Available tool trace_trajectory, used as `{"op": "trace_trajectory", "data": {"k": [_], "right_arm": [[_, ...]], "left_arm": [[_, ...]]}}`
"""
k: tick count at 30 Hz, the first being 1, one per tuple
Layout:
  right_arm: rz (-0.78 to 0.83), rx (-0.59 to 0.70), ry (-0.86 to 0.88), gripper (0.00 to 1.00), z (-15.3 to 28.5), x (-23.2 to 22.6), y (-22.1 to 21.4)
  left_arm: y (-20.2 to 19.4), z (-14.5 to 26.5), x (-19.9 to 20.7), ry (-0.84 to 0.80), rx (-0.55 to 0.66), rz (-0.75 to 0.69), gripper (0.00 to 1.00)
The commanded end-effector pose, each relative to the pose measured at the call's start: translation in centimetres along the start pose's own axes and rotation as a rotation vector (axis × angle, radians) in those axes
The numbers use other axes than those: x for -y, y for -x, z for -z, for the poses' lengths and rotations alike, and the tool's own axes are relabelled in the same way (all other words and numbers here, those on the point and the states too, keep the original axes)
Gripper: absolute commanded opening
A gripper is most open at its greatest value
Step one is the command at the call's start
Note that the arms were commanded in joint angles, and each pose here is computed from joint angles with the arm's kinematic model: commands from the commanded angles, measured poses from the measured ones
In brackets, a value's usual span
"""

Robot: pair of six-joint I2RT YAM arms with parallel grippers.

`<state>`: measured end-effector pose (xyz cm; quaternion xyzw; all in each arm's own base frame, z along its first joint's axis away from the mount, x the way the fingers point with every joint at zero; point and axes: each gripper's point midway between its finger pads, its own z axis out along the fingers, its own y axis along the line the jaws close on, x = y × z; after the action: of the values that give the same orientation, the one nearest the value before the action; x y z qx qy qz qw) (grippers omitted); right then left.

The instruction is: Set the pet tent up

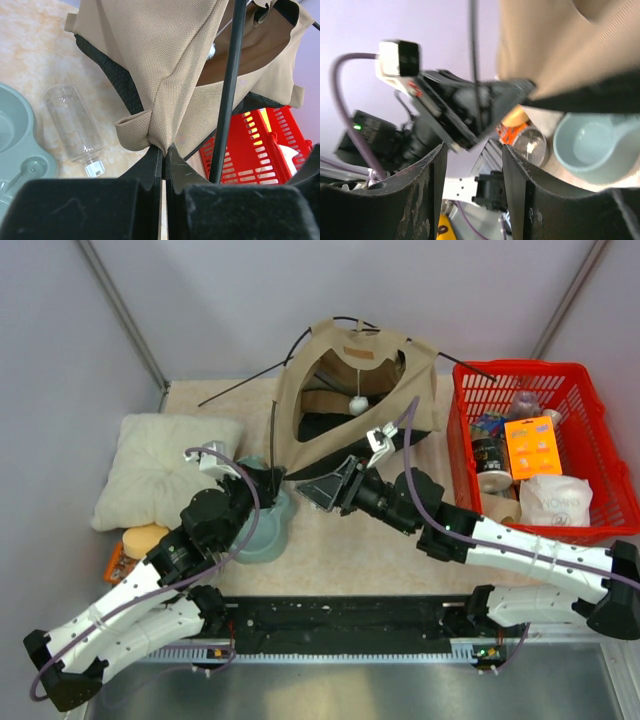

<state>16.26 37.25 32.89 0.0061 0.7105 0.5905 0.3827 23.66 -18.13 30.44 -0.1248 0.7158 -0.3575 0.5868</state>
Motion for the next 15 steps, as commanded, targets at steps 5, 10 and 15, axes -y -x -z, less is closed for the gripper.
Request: {"op": "trace_trajectory", "data": {"k": [5,10,15], "right_arm": [[0.314,0.013,0.092,0.5,-3.2,-4.9,2.4],[0.355,-0.028,0.032,0.48,-5.8,-4.2,2.4],[0.357,-0.044,0.022,0.45,-7.1,-4.0,2.2]], "left_arm": [[-0.1,0.1,0.8,-0.063,-0.009,-0.081,0.0],[-0.6,0.3,0.3,-0.063,-0.031,-0.117,0.0],[-0.7,0.6,0.0,-0.059,-0.031,-0.115,0.0]]}}
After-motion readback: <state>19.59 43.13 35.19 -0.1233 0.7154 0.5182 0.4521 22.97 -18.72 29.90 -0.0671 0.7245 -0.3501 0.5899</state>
